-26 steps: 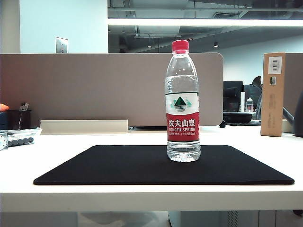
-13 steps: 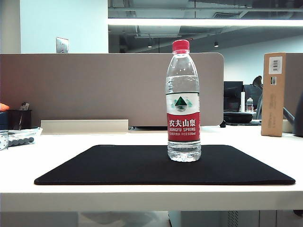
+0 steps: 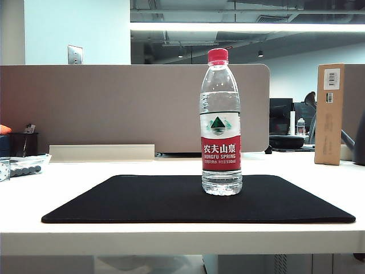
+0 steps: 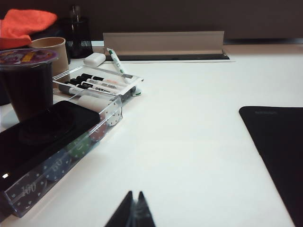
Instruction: Stand the plastic bottle up on the black mouse pad.
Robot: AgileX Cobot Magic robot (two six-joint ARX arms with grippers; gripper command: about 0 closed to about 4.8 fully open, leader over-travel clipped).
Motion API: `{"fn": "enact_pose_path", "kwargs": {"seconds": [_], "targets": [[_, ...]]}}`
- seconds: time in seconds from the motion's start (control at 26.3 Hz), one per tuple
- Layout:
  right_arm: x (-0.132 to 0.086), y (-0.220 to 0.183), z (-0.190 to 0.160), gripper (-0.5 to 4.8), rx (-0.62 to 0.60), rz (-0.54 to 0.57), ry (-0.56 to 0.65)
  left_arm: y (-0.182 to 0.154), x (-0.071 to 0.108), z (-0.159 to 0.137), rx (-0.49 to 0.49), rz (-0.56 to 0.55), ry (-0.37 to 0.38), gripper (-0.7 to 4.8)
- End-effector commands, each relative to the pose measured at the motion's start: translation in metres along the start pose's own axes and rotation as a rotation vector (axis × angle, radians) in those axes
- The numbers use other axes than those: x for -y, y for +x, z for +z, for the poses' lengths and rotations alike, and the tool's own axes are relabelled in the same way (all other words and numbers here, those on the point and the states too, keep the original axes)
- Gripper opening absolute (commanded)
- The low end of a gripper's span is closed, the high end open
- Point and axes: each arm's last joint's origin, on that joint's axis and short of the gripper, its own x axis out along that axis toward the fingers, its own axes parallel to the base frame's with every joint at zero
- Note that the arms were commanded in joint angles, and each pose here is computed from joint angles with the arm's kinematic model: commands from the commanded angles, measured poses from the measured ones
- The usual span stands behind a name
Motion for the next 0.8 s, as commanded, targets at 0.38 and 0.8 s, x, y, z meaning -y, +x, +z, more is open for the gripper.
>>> {"fn": "enact_pose_path", "kwargs": {"seconds": [0.38, 0.8], "targets": [[0.0010, 0.0002, 0.0020, -0.05, 0.034, -0.033, 0.052, -0.0003, -0.0001, 0.0023, 0.013, 0.001, -0.004, -0.04], [0.0028, 0.0000, 0.0023, -0.05, 0.042, -0.093, 0.073, -0.0004, -0.0002, 0.0023, 0.014, 0.001, -0.004, -0.04]]}}
